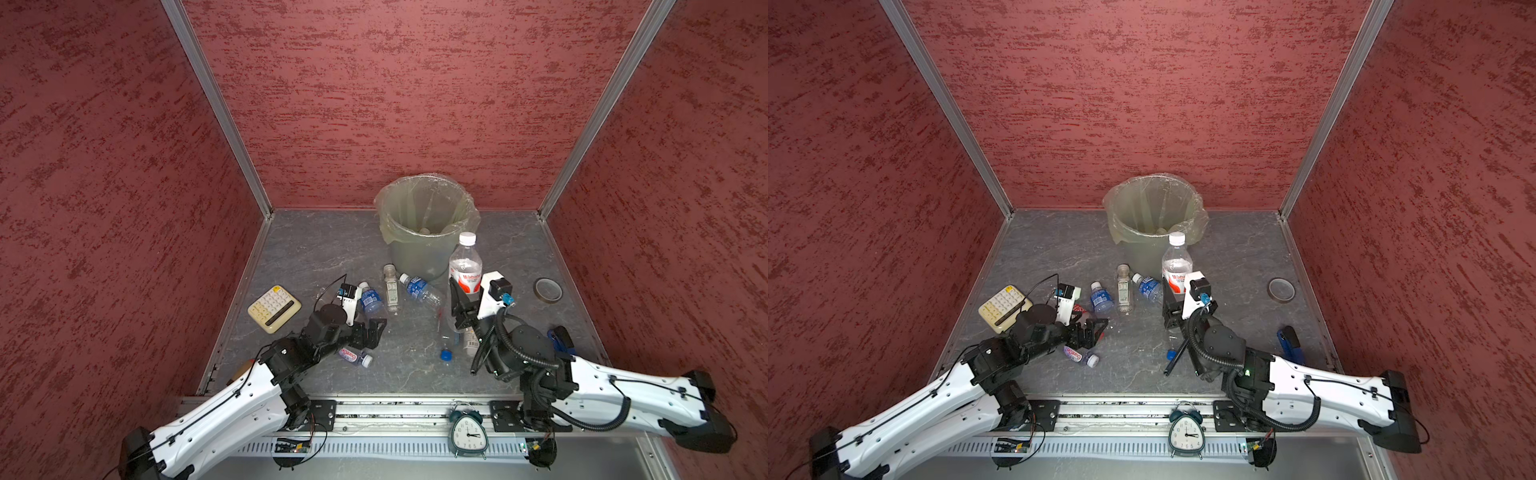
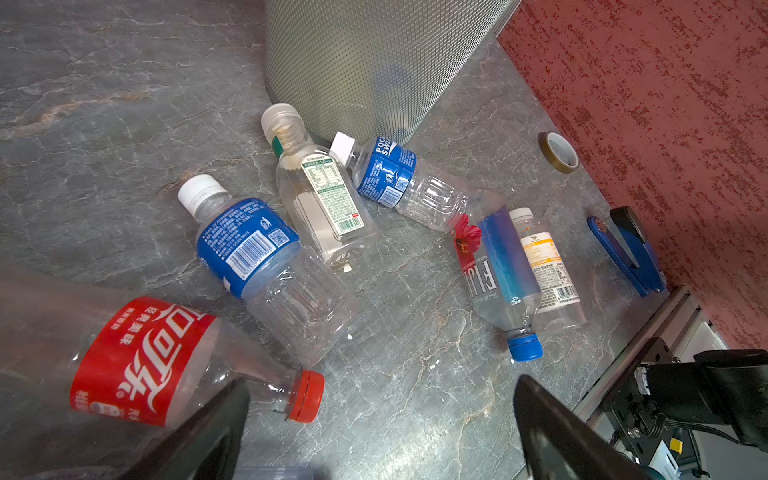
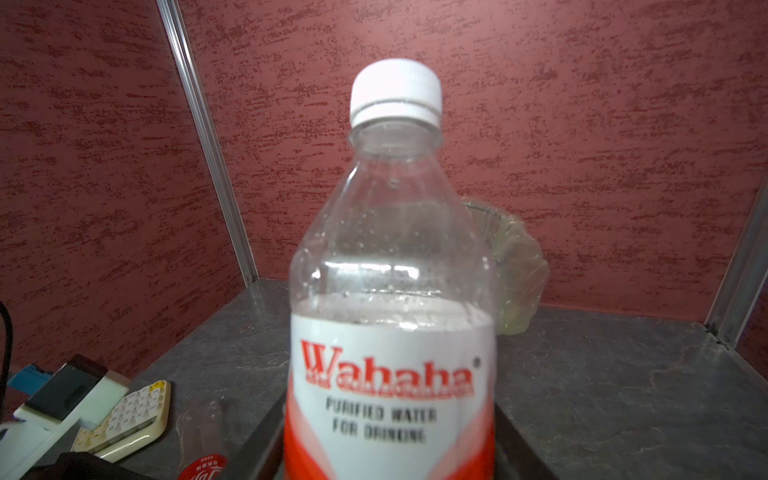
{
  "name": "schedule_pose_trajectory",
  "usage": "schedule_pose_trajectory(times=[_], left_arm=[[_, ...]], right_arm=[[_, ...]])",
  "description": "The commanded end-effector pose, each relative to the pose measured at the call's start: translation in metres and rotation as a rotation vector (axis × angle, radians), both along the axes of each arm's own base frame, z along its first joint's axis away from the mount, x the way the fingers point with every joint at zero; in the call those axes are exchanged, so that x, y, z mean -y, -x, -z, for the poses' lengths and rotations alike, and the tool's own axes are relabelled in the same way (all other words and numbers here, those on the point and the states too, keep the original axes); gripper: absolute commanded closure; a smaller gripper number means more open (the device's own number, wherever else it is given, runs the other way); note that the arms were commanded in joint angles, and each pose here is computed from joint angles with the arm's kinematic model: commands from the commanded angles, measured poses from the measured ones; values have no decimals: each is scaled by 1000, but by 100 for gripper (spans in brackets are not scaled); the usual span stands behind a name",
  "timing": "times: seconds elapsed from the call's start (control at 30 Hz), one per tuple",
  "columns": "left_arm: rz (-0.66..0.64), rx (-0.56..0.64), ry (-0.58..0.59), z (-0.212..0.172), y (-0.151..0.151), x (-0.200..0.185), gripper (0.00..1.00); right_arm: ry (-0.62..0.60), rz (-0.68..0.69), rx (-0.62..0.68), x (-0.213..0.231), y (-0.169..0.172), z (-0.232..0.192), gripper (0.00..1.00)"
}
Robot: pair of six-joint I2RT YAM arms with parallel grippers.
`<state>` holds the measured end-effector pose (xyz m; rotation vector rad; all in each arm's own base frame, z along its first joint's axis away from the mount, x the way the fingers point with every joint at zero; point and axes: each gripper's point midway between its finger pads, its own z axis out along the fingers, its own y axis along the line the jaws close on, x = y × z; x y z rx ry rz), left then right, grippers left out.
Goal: Throw the plastic bottles in the bin
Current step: 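Lift the Wahaha bottle with the right gripper and carry it over the bin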
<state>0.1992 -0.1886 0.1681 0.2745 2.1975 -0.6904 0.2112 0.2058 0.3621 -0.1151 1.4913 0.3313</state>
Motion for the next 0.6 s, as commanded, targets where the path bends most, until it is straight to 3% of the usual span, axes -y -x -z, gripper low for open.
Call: schedule_pose_trajectory(times=[0.0, 0.1, 0.23, 0.27, 0.33, 0.37, 0.43, 0.57], left_arm=[[11, 23, -3, 2, -2, 2, 1], [11, 21, 4, 4, -2, 2, 1], [2, 26, 29, 3, 0, 0, 1], [-3, 25, 33, 3, 1, -1, 1], [-7, 28, 40, 1, 1, -2, 1], [-9, 28, 40, -1, 1, -3, 1], [-12, 32, 39, -4, 3, -5, 1], [-36, 38, 39, -6, 5, -13, 1]], right_arm=[[-50, 80, 66, 8, -21, -57, 45], [-50, 98, 64, 1, -63, -90, 45], [-64, 94, 58, -9, -148, -130, 42], [-71, 101, 47, -10, -173, -137, 34], [-36, 113, 11, -21, -214, -134, 8], [-21, 150, -5, -19, -231, -133, 1], [-15, 180, -32, -13, -250, -131, 1], [-29, 195, 7, 3, -249, -144, 1]])
